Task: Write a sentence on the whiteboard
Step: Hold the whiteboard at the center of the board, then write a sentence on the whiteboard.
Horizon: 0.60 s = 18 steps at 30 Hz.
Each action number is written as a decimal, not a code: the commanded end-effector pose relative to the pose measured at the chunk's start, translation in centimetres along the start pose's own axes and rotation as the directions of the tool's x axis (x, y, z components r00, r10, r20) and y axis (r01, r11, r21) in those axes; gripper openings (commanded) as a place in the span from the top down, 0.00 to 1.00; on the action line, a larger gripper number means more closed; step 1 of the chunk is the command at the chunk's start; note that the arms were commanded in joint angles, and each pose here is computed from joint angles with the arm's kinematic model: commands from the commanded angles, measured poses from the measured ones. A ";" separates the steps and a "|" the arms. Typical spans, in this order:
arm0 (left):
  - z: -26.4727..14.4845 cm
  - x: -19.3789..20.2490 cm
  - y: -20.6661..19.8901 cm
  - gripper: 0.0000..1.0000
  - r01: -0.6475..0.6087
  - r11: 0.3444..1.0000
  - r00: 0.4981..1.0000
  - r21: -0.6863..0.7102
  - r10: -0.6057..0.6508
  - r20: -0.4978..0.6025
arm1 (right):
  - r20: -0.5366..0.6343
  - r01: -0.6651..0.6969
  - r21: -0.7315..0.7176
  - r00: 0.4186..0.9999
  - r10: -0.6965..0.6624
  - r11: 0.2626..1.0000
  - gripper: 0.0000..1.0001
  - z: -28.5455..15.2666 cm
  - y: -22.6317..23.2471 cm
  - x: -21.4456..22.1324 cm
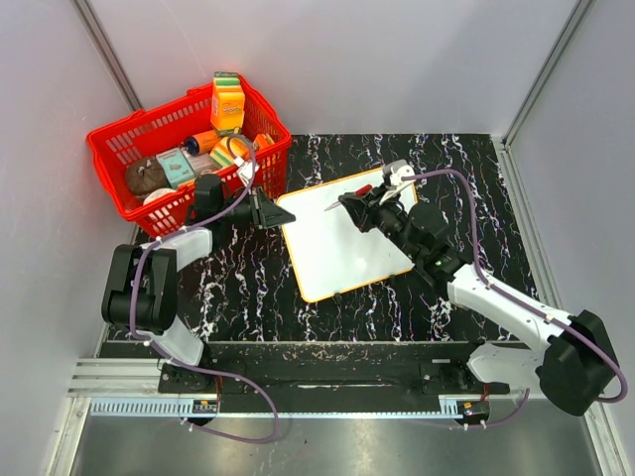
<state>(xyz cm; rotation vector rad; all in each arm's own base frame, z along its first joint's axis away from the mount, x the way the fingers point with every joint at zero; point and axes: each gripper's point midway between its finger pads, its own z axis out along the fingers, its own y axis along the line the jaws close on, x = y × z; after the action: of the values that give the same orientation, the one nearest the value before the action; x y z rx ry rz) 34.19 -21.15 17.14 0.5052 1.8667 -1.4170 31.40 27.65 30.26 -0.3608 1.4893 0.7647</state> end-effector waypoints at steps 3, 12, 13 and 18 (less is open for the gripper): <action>0.8 1.8 3.0 1.00 -0.132 0.991 0.991 -0.011 0.132 -0.038 | 0.085 0.008 -0.012 0.996 -0.007 1.000 1.00 1.4 0.4 -1.2; 0.8 2.7 4.6 1.00 -0.095 0.992 0.995 -0.080 0.091 -0.049 | 0.195 0.073 0.074 0.977 -0.087 0.995 1.00 1.8 0.4 -1.6; 0.8 2.7 4.7 1.00 -0.095 0.992 0.995 -0.084 0.091 -0.052 | 0.194 0.087 0.076 0.976 -0.100 0.993 1.00 2.0 0.4 -1.4; 0.9 2.9 5.0 1.00 -0.087 0.992 0.995 -0.087 0.083 -0.056 | 0.201 0.109 0.075 0.972 -0.122 0.991 1.00 3.3 1.5 -0.5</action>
<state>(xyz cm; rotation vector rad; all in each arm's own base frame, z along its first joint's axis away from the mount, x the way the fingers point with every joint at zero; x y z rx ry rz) 35.28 -20.85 15.68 0.4649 1.9071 -1.4235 32.50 30.26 29.31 -0.3415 1.3782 0.6773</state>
